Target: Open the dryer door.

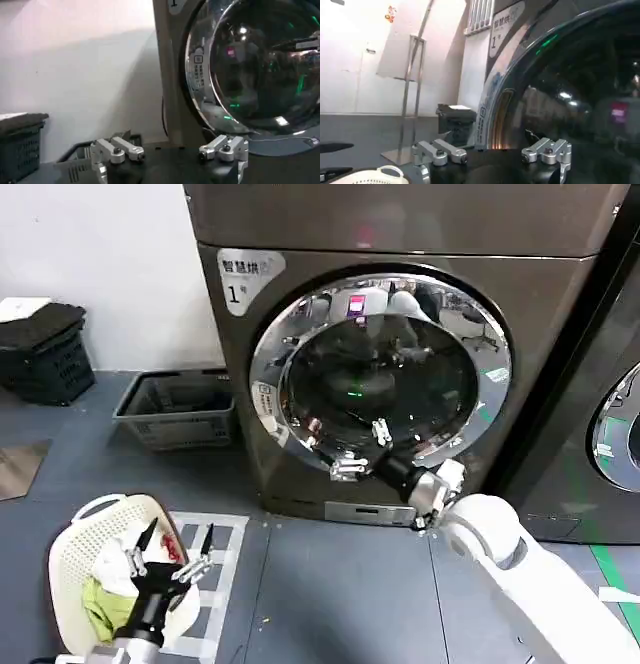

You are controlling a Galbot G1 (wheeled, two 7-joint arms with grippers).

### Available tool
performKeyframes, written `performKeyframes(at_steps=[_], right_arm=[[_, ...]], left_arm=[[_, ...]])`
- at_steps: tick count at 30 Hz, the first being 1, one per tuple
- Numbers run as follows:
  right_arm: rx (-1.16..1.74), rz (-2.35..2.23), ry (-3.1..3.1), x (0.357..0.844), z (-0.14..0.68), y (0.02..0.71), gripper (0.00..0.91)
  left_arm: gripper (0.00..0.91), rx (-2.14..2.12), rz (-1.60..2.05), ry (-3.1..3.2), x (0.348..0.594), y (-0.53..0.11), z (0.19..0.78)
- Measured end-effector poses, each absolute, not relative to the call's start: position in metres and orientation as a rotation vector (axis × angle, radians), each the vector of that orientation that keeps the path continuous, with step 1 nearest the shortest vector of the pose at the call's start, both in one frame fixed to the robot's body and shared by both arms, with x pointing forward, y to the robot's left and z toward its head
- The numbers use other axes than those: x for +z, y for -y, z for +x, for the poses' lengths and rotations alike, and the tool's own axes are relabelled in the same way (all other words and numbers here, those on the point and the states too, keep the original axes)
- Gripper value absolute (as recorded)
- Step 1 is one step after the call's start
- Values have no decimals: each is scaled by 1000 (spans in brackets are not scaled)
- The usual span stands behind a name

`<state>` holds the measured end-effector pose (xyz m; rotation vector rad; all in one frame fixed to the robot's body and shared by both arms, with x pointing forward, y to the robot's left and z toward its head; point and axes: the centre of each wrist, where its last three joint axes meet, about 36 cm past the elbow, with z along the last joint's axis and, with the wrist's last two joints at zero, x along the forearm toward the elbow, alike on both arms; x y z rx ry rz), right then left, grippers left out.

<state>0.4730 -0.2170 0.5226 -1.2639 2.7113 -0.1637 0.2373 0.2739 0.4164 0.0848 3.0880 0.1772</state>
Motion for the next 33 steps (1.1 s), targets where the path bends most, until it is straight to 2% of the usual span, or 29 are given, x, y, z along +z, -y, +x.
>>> performKeyframes(at_steps=[33], right_arm=[[-174,-1333,-2691,525,518,179,907]], left_arm=[[907,175,87,-3087,418,-272,235]])
